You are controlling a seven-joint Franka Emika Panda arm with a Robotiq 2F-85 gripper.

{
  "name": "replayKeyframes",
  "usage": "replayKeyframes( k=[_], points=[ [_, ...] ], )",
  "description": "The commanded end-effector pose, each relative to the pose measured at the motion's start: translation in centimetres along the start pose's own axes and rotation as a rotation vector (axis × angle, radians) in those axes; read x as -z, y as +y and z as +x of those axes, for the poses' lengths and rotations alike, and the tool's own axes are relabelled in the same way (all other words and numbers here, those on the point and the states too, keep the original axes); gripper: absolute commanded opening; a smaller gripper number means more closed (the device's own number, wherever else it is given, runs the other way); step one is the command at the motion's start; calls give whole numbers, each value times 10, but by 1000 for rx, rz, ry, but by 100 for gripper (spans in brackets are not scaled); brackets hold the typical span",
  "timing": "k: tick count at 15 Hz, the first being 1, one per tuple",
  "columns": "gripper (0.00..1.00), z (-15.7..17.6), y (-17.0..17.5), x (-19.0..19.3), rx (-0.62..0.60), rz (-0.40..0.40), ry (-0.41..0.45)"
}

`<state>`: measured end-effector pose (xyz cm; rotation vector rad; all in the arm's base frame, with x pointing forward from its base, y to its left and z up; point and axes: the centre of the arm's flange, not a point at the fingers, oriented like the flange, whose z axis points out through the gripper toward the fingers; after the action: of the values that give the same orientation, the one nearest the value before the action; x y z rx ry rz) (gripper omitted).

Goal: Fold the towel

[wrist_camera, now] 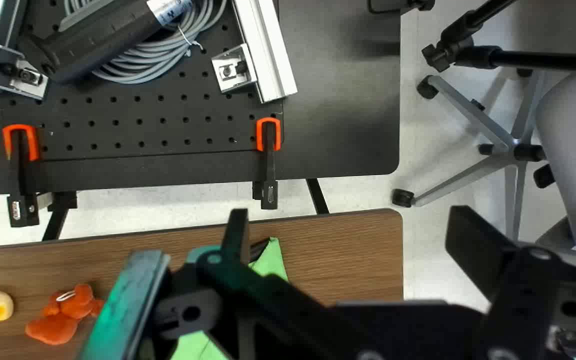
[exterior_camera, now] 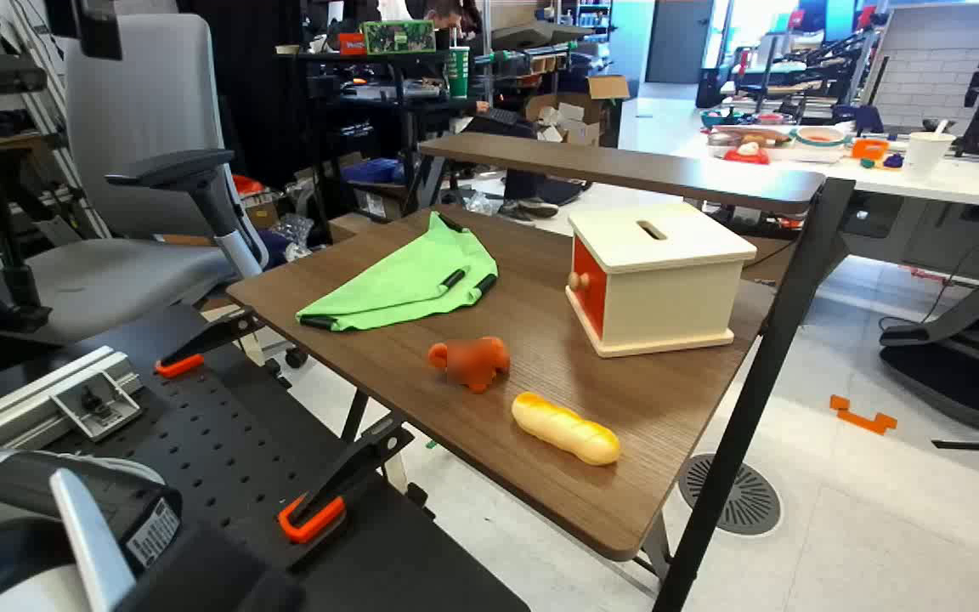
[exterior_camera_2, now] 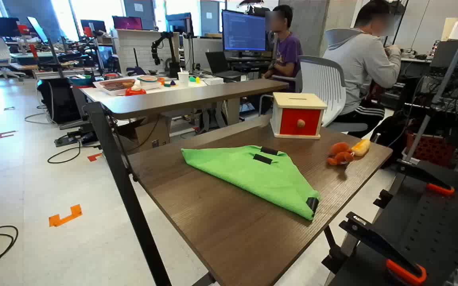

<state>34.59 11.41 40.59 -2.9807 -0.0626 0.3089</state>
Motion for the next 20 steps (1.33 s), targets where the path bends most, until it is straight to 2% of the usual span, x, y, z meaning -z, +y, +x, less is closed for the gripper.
replayKeyframes(
  k=[1, 19, 20],
  points=[
    [100, 0, 0, 0, 0, 0, 0],
    [100, 0, 0, 0, 0, 0, 0],
    [100, 2, 3, -5, -56, 3, 40]
  ],
)
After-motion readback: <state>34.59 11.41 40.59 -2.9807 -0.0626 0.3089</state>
